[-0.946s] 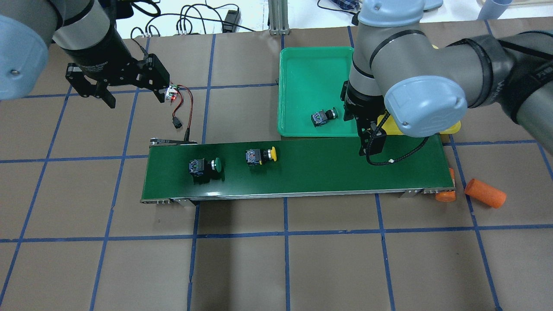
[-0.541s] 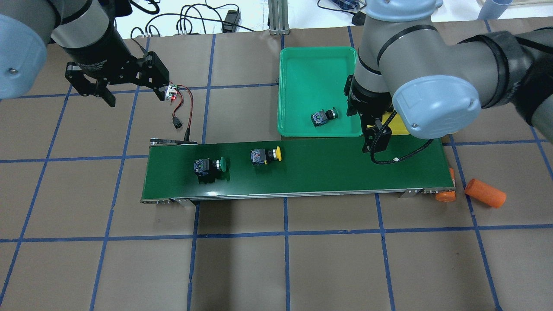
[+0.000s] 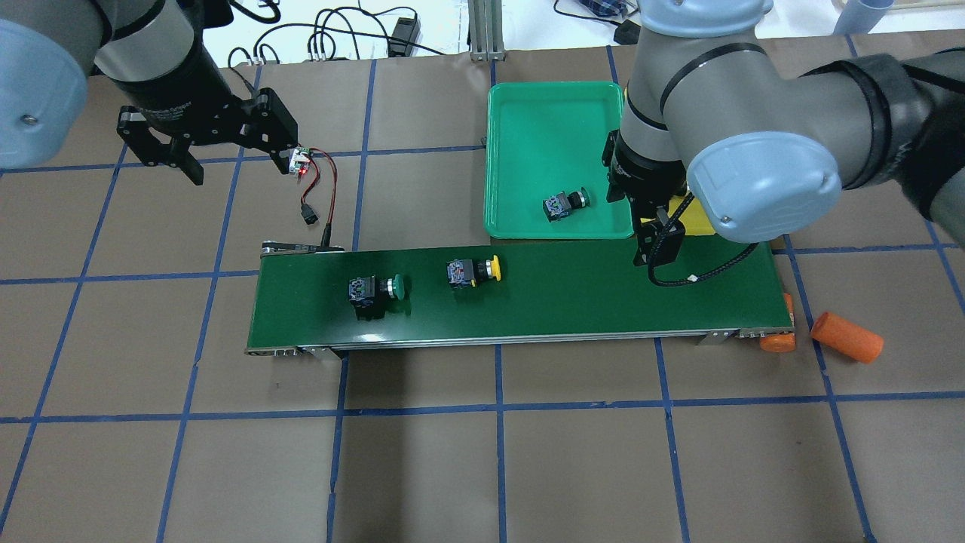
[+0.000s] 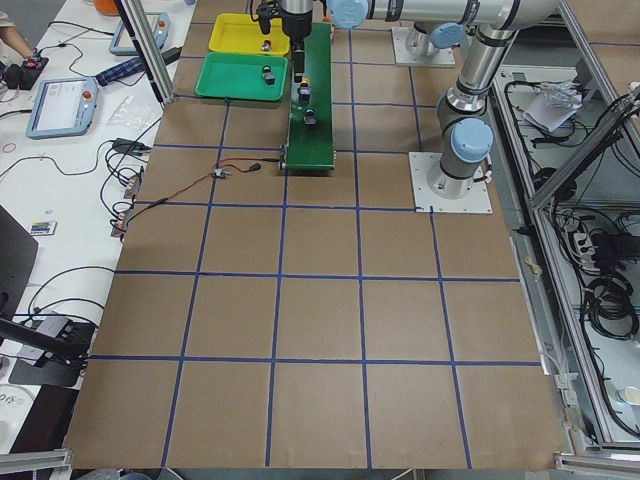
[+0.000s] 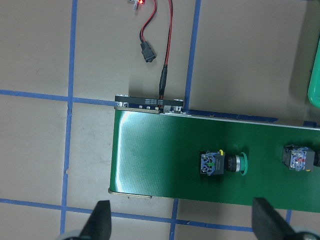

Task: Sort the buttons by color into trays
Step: 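Move right gripper back over the belt toward the second yellow button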

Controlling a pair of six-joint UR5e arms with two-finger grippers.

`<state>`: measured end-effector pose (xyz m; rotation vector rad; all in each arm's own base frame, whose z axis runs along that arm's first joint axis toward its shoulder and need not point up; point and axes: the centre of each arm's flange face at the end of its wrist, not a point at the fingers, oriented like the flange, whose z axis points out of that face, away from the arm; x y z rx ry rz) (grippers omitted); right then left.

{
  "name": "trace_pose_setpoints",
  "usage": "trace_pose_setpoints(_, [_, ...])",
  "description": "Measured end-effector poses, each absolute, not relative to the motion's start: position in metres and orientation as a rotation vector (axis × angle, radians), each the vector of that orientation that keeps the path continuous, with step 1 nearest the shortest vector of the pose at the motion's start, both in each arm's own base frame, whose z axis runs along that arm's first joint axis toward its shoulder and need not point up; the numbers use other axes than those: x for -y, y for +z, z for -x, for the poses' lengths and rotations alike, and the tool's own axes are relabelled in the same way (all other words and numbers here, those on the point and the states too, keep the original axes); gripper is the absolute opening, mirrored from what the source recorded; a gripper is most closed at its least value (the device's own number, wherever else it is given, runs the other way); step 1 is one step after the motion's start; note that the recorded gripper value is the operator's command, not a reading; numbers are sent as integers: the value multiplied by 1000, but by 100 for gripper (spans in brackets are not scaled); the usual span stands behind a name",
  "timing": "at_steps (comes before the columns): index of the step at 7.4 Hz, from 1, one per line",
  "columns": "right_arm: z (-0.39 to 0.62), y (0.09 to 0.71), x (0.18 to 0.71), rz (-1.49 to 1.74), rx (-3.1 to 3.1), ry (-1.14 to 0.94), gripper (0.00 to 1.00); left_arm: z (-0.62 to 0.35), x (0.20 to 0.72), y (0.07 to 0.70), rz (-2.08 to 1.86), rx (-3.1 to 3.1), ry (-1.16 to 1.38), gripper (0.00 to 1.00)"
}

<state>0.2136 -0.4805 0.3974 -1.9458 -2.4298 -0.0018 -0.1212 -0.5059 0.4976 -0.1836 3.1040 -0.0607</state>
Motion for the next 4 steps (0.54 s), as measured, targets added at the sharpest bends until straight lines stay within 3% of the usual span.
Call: trace_pose_setpoints(4, [-237,368,468,2003,2373,-41,100,121,512,494,190,-3106,-42,100])
